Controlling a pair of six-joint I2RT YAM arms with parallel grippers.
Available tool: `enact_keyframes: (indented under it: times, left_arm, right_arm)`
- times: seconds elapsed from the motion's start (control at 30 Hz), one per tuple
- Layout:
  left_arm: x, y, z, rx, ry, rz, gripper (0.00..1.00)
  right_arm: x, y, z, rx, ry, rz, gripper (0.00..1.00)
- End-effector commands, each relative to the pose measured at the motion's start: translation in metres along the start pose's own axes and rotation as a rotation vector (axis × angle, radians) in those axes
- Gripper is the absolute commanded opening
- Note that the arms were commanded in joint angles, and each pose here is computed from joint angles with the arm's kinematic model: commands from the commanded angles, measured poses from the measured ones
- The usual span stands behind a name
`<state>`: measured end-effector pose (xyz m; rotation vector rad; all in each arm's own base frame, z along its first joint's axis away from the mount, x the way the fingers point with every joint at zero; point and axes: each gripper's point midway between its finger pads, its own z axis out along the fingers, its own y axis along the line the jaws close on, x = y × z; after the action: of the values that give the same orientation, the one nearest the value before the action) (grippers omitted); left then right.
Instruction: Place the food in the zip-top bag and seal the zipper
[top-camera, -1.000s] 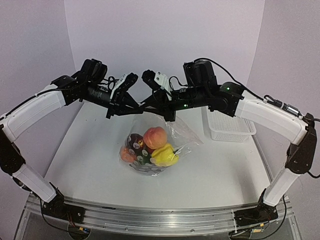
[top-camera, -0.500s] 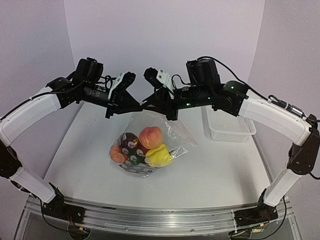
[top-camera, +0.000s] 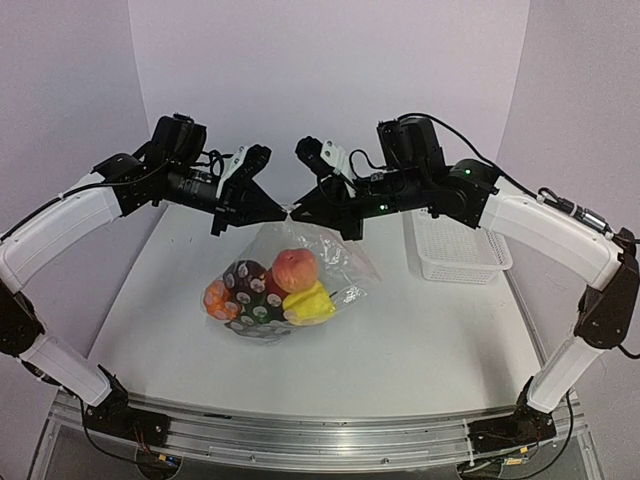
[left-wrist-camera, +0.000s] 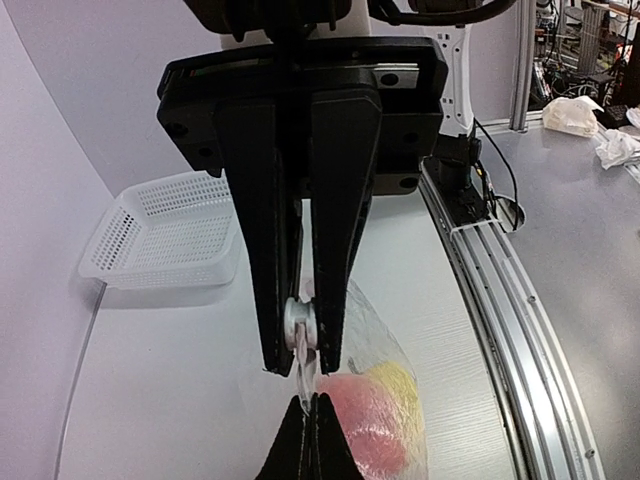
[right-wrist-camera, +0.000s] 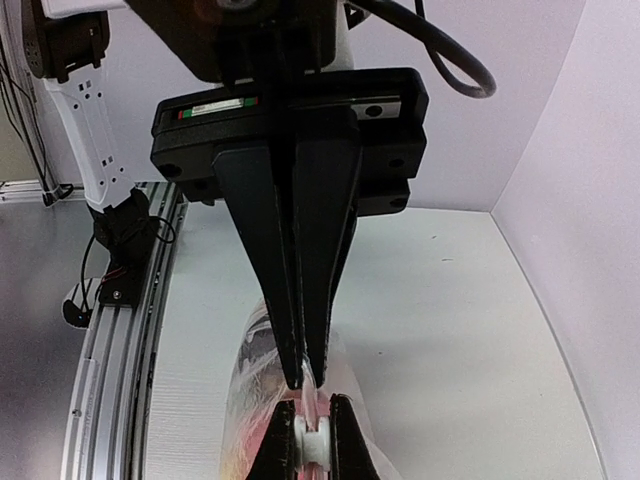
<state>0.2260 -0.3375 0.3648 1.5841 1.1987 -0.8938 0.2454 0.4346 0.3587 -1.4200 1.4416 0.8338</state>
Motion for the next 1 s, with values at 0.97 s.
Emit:
enact_keyframes:
  times: [0.97]
  left_arm:
    - [-0.004,0.015,-0.035,-0.043,-0.003,0.037,0.21]
  right_arm:
    - [-0.004,-0.005,-0.009,-0.004,0.101,-0.04,0.0]
